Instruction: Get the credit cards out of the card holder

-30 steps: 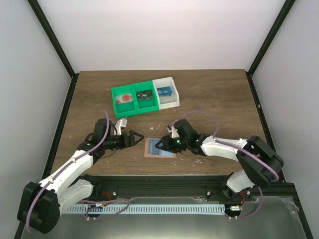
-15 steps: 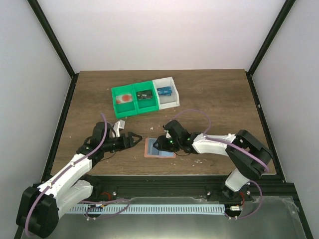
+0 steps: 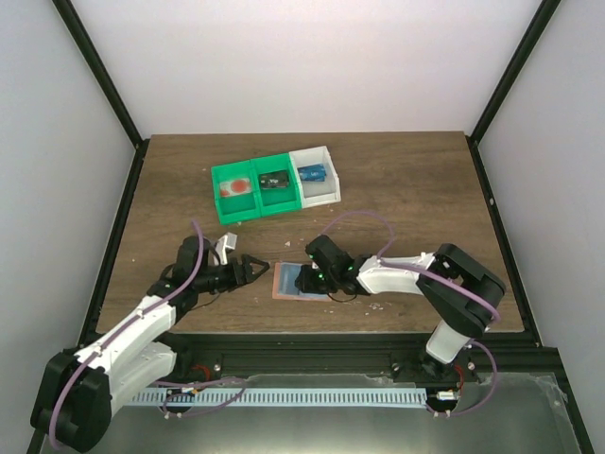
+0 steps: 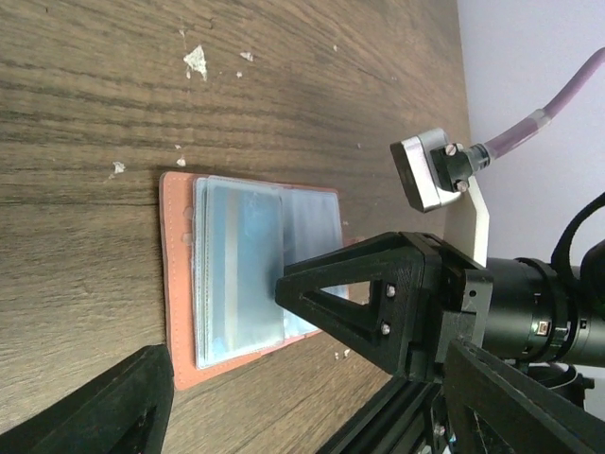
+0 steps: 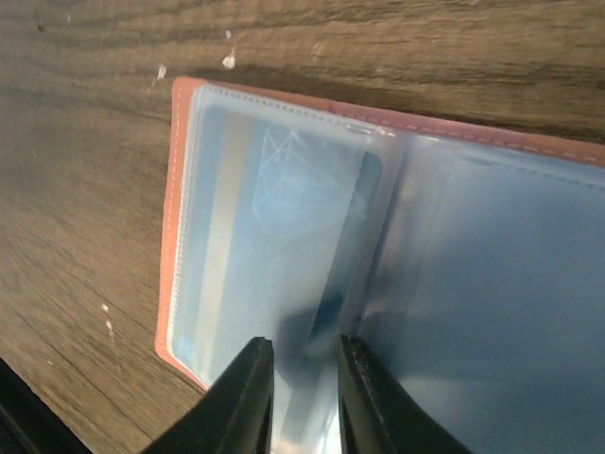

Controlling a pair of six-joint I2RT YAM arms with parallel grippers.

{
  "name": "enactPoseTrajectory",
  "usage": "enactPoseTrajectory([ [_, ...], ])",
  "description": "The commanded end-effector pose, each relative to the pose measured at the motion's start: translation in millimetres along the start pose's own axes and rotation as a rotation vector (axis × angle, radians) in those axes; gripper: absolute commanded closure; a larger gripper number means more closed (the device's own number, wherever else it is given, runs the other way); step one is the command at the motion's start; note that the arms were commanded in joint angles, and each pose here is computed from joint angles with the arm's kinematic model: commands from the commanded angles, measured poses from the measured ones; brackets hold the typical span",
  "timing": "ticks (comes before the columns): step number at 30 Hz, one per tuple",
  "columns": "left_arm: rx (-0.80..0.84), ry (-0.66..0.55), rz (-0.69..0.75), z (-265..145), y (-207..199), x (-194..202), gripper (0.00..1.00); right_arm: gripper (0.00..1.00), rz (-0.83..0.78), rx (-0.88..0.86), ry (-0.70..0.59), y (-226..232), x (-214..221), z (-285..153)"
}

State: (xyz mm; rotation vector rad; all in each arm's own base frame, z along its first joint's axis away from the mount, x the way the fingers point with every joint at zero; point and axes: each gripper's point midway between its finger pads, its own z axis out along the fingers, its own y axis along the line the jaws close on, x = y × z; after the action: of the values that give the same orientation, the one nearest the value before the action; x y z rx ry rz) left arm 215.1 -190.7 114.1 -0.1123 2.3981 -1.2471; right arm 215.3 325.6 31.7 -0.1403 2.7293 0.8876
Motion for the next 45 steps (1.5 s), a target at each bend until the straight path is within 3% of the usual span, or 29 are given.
enactPoseTrajectory([
  [1,0.039,0.009,-0.006,3,-3,3,0.21,0.83,-0.017,0.012,-0.005,3,0,3],
  [7,0.123,0.063,-0.01,8,-13,11,0.25,0.99,-0.001,-0.066,-0.028,12,1,-3],
  [19,0.161,0.102,-0.067,21,-7,18,0.26,1.0,0.05,-0.199,0.012,28,14,-9],
  [30,0.15,0.079,-0.101,22,5,17,0.24,0.72,-0.009,-0.043,-0.166,35,-32,-36],
  [45,0.137,0.073,-0.093,20,7,18,0.24,0.69,0.02,0.052,-0.075,14,-18,4],
])
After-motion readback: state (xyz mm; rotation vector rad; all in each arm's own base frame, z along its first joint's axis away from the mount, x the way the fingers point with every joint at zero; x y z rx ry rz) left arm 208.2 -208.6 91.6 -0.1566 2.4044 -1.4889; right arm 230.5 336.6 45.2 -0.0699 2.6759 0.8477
